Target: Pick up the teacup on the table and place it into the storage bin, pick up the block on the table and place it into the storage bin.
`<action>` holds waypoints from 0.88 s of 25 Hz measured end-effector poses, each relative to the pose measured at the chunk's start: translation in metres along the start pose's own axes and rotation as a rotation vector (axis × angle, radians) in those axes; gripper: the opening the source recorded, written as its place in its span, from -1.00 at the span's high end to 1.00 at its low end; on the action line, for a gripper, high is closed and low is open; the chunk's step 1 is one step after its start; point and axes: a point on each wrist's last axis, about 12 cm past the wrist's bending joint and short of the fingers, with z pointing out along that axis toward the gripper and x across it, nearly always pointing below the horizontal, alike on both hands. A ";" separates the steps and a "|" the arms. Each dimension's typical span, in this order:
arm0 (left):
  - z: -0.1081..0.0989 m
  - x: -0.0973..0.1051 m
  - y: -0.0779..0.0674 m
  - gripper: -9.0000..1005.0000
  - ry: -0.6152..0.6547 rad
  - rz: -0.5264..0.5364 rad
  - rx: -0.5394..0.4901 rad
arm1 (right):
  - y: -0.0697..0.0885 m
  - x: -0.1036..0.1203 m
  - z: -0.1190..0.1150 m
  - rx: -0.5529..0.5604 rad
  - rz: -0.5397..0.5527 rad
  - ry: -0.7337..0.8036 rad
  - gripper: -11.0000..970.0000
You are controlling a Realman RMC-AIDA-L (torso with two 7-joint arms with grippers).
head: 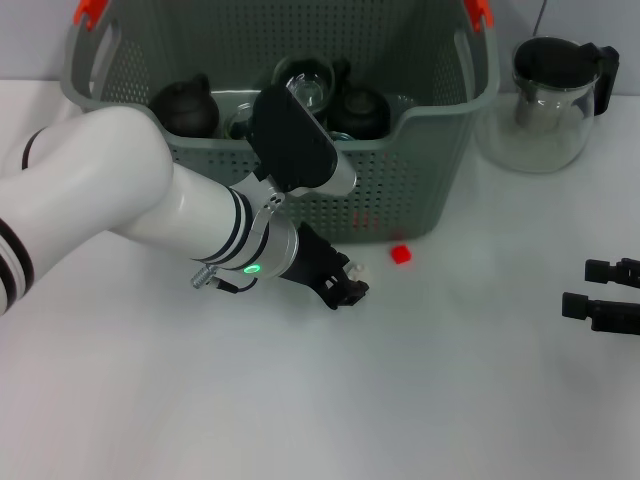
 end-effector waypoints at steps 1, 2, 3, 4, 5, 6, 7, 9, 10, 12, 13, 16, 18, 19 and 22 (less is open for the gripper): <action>0.000 0.000 0.000 0.31 0.000 0.000 0.000 | 0.000 0.000 0.000 0.000 -0.001 0.000 -0.89; 0.000 0.000 0.000 0.33 0.000 0.000 0.000 | 0.000 0.000 0.000 -0.001 -0.001 0.000 -0.89; 0.000 0.000 0.000 0.35 0.002 0.000 0.002 | 0.000 -0.001 0.000 -0.001 -0.001 0.000 -0.89; 0.000 0.000 -0.001 0.37 0.003 0.000 0.003 | 0.000 -0.001 0.000 -0.001 -0.002 0.000 -0.89; 0.000 0.001 -0.001 0.39 0.005 -0.001 0.005 | 0.000 -0.001 0.000 -0.001 -0.002 0.000 -0.89; 0.000 0.001 -0.001 0.41 0.006 -0.006 0.007 | 0.000 -0.001 0.000 -0.001 -0.002 0.000 -0.89; 0.000 0.000 -0.001 0.43 0.008 -0.012 0.008 | 0.000 -0.001 0.000 -0.001 -0.002 0.000 -0.89; 0.000 -0.001 0.000 0.46 0.015 -0.026 0.007 | 0.000 -0.001 0.000 -0.001 -0.002 0.000 -0.89; 0.000 -0.001 0.001 0.48 0.018 -0.029 0.005 | 0.000 -0.001 0.000 -0.001 -0.002 0.000 -0.89; 0.000 -0.002 0.001 0.51 0.027 -0.029 0.002 | 0.000 0.000 0.000 -0.001 -0.001 0.000 -0.89; -0.001 -0.003 0.001 0.52 0.032 -0.026 0.003 | 0.000 0.000 0.000 0.000 0.000 0.000 -0.89; -0.006 -0.007 -0.003 0.57 0.046 -0.024 0.043 | 0.000 0.000 0.000 0.001 0.001 -0.002 -0.89; -0.013 -0.012 -0.006 0.60 0.048 -0.033 0.089 | 0.000 0.001 -0.001 0.001 0.003 -0.001 -0.89; -0.020 -0.015 -0.008 0.60 0.045 -0.041 0.118 | 0.000 0.001 -0.001 0.002 0.003 -0.001 -0.89; -0.044 -0.024 -0.015 0.61 0.008 -0.067 0.230 | 0.001 0.002 -0.001 -0.001 0.004 -0.001 -0.89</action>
